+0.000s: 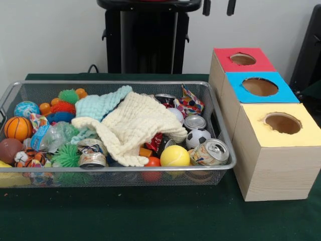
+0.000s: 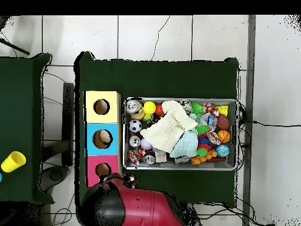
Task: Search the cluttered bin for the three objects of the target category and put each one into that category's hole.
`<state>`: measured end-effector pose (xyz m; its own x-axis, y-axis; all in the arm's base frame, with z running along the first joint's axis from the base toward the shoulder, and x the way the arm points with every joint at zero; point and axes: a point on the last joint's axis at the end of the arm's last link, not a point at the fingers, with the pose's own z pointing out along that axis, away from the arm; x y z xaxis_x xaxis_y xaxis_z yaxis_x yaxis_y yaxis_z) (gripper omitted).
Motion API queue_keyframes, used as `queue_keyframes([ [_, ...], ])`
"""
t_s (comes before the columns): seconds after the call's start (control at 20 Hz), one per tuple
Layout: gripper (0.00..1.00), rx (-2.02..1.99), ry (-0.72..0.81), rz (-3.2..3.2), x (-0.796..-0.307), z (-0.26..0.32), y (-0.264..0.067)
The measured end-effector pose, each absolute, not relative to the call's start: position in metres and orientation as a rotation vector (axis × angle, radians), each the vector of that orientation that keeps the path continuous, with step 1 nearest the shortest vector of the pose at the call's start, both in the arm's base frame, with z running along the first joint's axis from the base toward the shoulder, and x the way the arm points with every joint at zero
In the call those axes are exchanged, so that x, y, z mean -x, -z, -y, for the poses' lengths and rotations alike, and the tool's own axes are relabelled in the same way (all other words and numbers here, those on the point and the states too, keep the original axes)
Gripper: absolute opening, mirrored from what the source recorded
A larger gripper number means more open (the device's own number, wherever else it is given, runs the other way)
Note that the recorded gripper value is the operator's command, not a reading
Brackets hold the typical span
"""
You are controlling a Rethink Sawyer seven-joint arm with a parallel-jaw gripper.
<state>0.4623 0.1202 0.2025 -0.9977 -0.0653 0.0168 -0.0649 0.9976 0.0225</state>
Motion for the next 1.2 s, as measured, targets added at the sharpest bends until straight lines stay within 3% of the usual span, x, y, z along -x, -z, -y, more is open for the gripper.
queue_keyframes([
  [1.2, 1.0, -0.104, 0.131, 3.149, -0.47, -0.137, -0.117],
])
